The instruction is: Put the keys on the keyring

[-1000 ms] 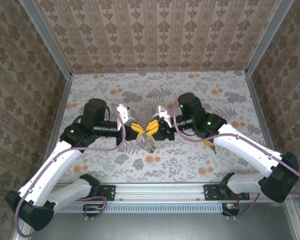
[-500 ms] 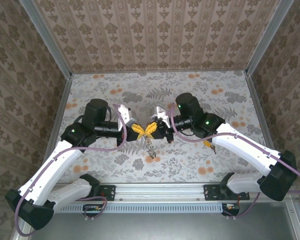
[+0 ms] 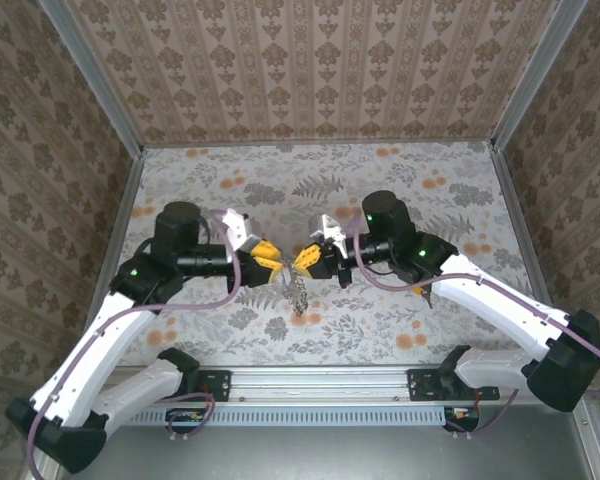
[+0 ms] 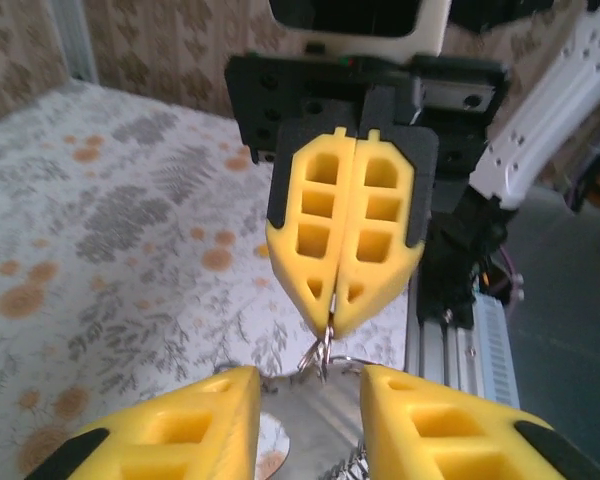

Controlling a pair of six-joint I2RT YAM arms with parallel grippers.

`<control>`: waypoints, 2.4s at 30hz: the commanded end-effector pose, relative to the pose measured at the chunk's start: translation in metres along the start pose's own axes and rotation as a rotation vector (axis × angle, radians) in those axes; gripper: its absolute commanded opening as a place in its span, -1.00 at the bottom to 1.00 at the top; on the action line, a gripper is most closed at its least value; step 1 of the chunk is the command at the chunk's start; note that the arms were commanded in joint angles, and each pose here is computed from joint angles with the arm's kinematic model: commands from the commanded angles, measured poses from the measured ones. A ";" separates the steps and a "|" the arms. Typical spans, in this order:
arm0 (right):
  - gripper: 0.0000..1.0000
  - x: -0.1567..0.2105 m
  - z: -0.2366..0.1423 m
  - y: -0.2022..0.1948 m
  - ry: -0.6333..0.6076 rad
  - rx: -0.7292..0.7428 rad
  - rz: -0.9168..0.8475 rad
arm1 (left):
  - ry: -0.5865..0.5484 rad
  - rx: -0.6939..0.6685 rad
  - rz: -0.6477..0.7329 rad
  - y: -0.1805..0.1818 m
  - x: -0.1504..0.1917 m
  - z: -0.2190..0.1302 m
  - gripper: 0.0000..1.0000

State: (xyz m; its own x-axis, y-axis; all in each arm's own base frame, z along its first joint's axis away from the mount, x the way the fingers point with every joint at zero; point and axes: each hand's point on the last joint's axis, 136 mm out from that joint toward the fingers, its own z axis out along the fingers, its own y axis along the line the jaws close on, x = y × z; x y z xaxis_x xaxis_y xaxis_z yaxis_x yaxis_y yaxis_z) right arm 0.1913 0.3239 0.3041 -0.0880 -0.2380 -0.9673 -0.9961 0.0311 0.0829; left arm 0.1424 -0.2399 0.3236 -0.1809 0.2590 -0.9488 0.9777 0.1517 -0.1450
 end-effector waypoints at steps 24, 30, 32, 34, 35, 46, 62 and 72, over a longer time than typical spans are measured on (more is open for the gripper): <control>-1.00 -0.080 -0.031 0.030 -0.316 -0.124 -0.118 | -0.195 0.194 -0.011 -0.024 -0.036 -0.001 -0.76; -1.00 -0.077 -0.029 0.035 -0.297 -0.148 -0.112 | -0.225 0.171 0.019 -0.015 -0.044 0.004 -0.76; -1.00 -0.074 -0.029 0.036 -0.283 -0.152 -0.110 | -0.234 0.166 0.025 -0.013 -0.047 0.005 -0.75; -1.00 -0.071 -0.028 0.037 -0.266 -0.161 -0.107 | -0.243 0.146 0.033 -0.009 -0.049 0.006 -0.75; -1.00 -0.070 -0.028 0.038 -0.258 -0.165 -0.106 | -0.248 0.141 0.035 -0.008 -0.050 0.006 -0.75; -1.00 -0.067 -0.027 0.032 -0.241 -0.121 -0.114 | -0.192 0.125 0.028 -0.010 -0.038 0.010 -0.29; -1.00 -0.068 -0.024 0.035 -0.234 -0.147 -0.107 | -0.156 0.110 0.042 -0.015 -0.031 0.005 -0.33; -1.00 -0.067 -0.024 0.036 -0.226 -0.142 -0.107 | -0.148 0.157 0.062 -0.022 -0.037 0.012 -0.35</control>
State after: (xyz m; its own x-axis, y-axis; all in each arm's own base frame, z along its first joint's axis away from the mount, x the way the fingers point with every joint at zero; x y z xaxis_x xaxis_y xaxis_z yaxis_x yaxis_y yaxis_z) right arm 0.1684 0.3192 0.3529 -0.0654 -0.0525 -0.9965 -0.9917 -0.1075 0.0708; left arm 0.1388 -0.2614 0.3418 -0.1802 0.1369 -0.9741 0.9836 0.0367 -0.1768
